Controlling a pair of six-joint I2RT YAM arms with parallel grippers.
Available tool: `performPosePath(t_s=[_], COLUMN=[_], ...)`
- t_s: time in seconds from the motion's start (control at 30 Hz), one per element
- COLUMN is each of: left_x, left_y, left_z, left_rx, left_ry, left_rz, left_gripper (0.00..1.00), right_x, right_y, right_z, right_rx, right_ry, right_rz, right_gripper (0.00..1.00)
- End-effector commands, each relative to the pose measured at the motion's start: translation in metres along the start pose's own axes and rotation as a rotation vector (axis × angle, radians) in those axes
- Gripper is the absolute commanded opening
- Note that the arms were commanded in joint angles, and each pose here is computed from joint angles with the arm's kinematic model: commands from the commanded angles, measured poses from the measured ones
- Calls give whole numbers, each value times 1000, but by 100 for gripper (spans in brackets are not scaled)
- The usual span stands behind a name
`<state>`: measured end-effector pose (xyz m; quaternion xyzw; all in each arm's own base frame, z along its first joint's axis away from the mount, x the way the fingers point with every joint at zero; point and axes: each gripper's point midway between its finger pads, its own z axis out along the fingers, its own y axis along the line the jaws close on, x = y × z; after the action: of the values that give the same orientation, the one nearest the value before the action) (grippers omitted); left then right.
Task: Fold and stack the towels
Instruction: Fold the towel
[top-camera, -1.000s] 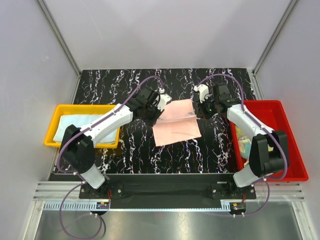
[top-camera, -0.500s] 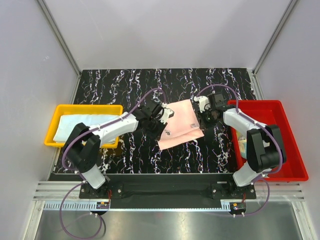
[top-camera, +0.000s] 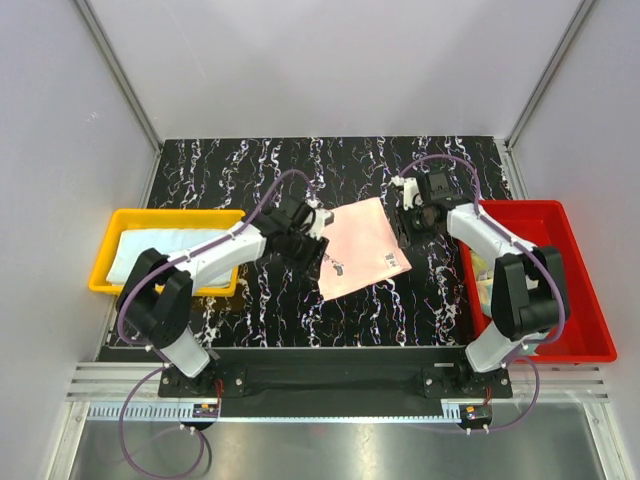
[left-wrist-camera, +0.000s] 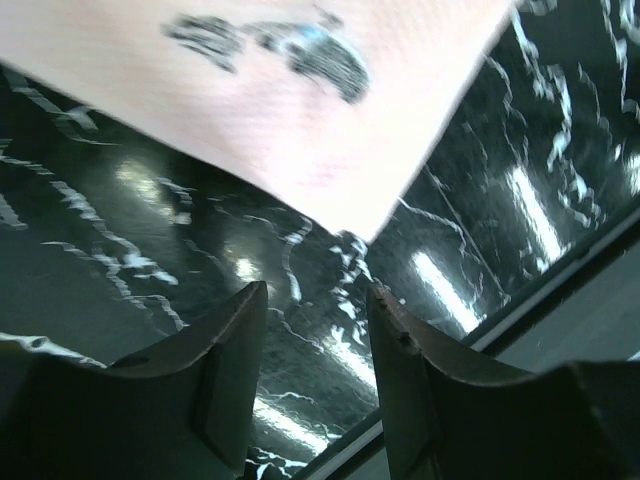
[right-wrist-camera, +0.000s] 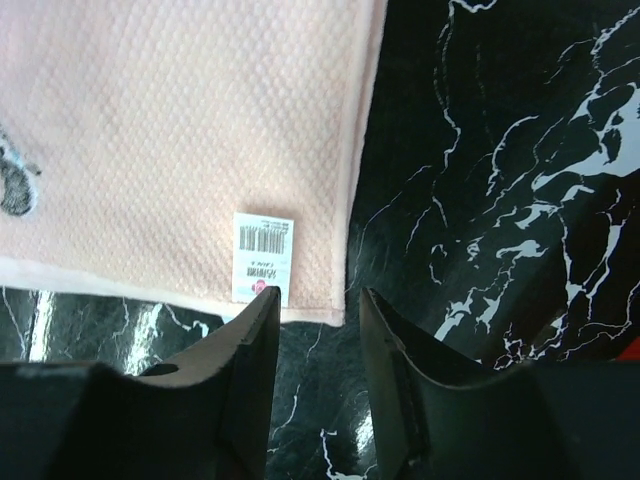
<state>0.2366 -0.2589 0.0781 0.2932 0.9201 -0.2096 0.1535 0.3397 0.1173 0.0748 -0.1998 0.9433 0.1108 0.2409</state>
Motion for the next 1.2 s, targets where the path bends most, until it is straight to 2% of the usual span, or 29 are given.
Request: performPosePath(t_s=[0.0,0.17,0.27,0.43,0.5,0.57,0.7,0.8,0.83,0.97,1.17], left_x=[-48,-53,-47,-52,-53,-46,-24,-15,-18,-8,-8], left_y=[13,21,44,95,101,101,91,71,63,51,47], left_z=[-13,-1,0,-39,-49,-56,-51,-40,-38,-22,-1], left_rx=[10,-14,-81,-133,-144,-165,-123,-11,31,21,11], left_ry=[-153,-147,-148,-252,-266,-255,-243,-260,-279,-242,-223], left_rz=[-111,-205,-295,-473,-470,-465,-484,-496,-484,-471,-491], left_gripper=[49,48,48,50,49,49,49,49,48,48,43], right_x=[1,5,13,35,49,56,77,86,86,86,58], right_y=[-9,-12,-11,13,21,34,64,81,81,72,68], right_z=[7,34,42,39,35,30,27,24,23,16,9], right_rx=[61,71,84,22,39,47,29,1,2,63,71], right_ry=[64,81,109,139,173,181,183,198,198,197,136], right_rz=[87,180,266,459,539,530,568,565,563,541,518], right_gripper=[45,44,42,40,38,41,40,38,38,39,39])
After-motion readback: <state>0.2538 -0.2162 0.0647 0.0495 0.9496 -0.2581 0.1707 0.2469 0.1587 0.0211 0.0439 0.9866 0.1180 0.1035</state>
